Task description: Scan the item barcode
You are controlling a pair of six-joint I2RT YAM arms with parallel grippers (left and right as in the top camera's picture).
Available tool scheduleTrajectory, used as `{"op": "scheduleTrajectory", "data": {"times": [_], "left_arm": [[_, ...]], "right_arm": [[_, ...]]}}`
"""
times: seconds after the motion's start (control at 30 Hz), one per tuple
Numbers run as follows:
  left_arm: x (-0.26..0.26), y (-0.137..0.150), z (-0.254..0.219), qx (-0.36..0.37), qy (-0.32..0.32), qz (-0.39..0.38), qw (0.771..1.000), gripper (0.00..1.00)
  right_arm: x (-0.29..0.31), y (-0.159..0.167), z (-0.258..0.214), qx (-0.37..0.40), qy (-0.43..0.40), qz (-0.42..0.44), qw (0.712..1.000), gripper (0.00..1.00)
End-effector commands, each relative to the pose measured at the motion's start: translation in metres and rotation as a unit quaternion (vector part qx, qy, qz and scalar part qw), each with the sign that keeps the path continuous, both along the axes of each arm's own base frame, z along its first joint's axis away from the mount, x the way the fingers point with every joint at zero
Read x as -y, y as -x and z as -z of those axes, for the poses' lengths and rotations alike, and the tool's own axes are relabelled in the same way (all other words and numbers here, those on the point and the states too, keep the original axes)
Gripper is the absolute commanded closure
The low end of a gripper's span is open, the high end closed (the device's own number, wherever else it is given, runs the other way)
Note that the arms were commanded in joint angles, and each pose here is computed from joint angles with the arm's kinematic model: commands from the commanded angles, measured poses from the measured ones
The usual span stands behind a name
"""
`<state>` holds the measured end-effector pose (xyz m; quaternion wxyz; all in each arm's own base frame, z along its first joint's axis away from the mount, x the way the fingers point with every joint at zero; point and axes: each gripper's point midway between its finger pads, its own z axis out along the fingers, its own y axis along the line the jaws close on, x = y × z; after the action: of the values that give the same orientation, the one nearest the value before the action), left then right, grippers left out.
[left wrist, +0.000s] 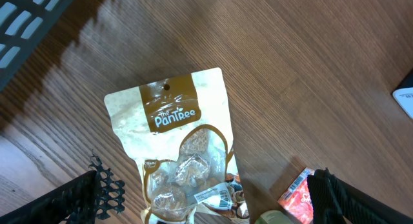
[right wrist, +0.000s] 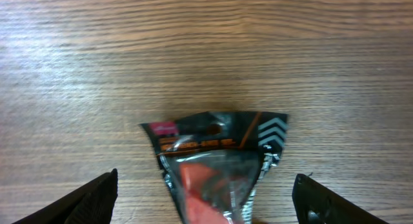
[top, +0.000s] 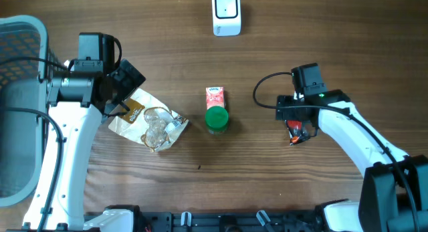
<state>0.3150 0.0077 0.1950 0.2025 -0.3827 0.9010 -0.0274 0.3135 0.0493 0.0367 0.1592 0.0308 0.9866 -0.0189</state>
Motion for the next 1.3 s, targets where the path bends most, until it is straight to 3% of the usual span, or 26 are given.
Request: {"op": "scheduleTrajectory", "data": {"times": [0.0, 0.3, 0.33, 0.47, 0.5, 0.73, 0.87, 0.93, 1.1, 1.17, 1.2, 1.27], "left_arm": [[-0.002, 0.0, 0.0, -0.001, -0.004, 0.004, 1.0, 0.0], [-0.002, 0.0, 0.0, -0.001, -0.004, 0.004, 1.0, 0.0], [-0.002, 0.0, 0.0, -0.001, -0.004, 0.004, 1.0, 0.0], [-0.002, 0.0, 0.0, -0.001, -0.004, 0.004, 1.0, 0.0], [-0.002, 0.0, 0.0, -0.001, -0.004, 0.004, 1.0, 0.0], [-0.002, 0.0, 0.0, -0.001, -0.004, 0.004, 1.0, 0.0], [-0.002, 0.0, 0.0, -0.001, -0.004, 0.004, 1.0, 0.0], [-0.002, 0.0, 0.0, -0.001, -0.004, 0.004, 1.0, 0.0], [-0.002, 0.0, 0.0, -0.001, -0.004, 0.004, 1.0, 0.0], [-0.002, 0.0, 0.0, -0.001, -0.004, 0.004, 1.0, 0.0], [-0.002, 0.0, 0.0, -0.001, -0.004, 0.004, 1.0, 0.0], [-0.002, 0.0, 0.0, -0.001, -0.004, 0.004, 1.0, 0.0]], "right_arm": [[-0.007, 0.006, 0.006, -0.013, 0.029, -0.03, 0.999, 0.12], [0.008, 0.029, 0.051, -0.099, 0.071, 0.003, 0.993, 0.12], [0.008, 0.031, 0.053, -0.104, 0.07, 0.009, 0.992, 0.18], [-0.002, 0.032, 0.054, -0.11, 0.041, 0.004, 0.993, 0.61], [-0.007, 0.032, 0.054, -0.113, 0.029, 0.001, 0.993, 0.67], [-0.063, 0.025, 0.029, -0.136, -0.121, -0.03, 0.983, 0.8], [-0.108, 0.031, 0.001, -0.159, -0.287, -0.082, 0.941, 0.8], [-0.124, 0.031, -0.022, -0.158, -0.384, -0.102, 0.904, 0.8], [-0.114, 0.016, -0.063, -0.12, -0.522, -0.097, 0.839, 0.85], [-0.102, 0.01, -0.066, -0.109, -0.533, -0.08, 0.835, 0.86], [-0.094, 0.008, -0.059, -0.108, -0.513, -0.069, 0.849, 0.86], [-0.074, 0.011, -0.026, -0.127, -0.412, -0.042, 0.902, 0.61]]}}
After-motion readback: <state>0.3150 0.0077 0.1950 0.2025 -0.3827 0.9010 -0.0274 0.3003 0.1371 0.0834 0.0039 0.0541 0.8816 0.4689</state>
